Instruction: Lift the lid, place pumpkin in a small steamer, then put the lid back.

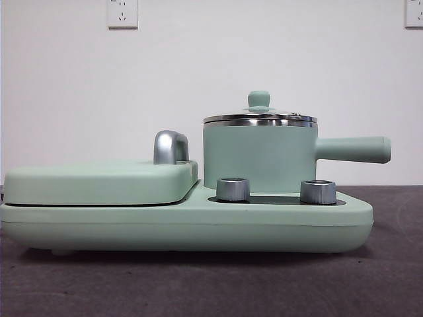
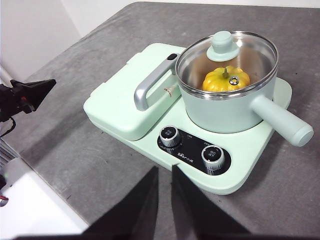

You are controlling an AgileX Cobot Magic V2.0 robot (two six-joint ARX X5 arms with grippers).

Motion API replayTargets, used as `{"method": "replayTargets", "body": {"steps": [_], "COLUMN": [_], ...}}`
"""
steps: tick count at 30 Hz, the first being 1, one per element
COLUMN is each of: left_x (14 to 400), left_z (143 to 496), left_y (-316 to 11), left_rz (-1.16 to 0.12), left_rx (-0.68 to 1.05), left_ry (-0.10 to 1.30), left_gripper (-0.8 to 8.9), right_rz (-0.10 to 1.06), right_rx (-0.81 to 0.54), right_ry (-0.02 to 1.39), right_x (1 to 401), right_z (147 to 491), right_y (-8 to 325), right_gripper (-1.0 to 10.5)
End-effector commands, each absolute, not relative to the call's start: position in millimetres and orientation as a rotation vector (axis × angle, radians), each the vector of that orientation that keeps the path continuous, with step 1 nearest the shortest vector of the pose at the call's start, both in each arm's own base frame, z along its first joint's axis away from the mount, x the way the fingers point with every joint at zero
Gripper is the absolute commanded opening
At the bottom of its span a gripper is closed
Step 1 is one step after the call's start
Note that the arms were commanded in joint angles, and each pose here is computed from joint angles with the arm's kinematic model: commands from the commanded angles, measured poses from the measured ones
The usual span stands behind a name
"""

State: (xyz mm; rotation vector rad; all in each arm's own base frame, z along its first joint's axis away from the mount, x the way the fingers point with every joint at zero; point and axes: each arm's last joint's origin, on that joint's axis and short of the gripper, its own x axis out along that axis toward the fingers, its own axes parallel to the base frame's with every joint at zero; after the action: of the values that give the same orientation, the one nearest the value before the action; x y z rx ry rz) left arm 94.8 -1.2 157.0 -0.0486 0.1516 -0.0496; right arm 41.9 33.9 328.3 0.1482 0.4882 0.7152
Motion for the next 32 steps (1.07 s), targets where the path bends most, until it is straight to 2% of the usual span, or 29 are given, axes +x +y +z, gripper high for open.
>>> {"method": "replayTargets", "body": {"steps": [1,7,11,17,22,25,32], "left_x": [95.6,95.6,95.5,95.5,95.5,95.5,95.5], "left_z": [149.9,149.9,150.0,149.9,149.9,149.9,150.0], "left_y": [-1.4,-1.4,-1.4,-1.4,-1.4,-1.4,-1.4], "left_rz": [-0.052,-0.052,-0.052,-0.052,-0.052,-0.052,-0.052], "left_rx": [-0.044,-0.044,-0.044,-0.044,-0.043,-0.043,-0.044], "left_ry": [0.177,0.177,0.177,0.177,0.177,0.177,0.178], "left_gripper": [0.06,0.06,0.06,0.06,0.06,0.06,0.06], "right_rz": [0.725,0.726,0.710,0.561,0.420,0.354,0.137], "right_rx": [0.142,0.142,0.159,0.217,0.224,0.226,0.237], "right_ry": [0.470,0.467,0.408,0.180,0.081,0.067,0.175], "right_x": [41.6,41.8,41.6,61.8,76.2,81.5,92.7], "right_z": [330.9,331.0,324.3,287.3,239.0,211.4,161.7], "right_y": [34.1,34.2,32.4,28.2,20.4,15.8,3.6], "right_gripper": [0.4,0.4,0.4,0.4,0.4,0.4,0.4]}}
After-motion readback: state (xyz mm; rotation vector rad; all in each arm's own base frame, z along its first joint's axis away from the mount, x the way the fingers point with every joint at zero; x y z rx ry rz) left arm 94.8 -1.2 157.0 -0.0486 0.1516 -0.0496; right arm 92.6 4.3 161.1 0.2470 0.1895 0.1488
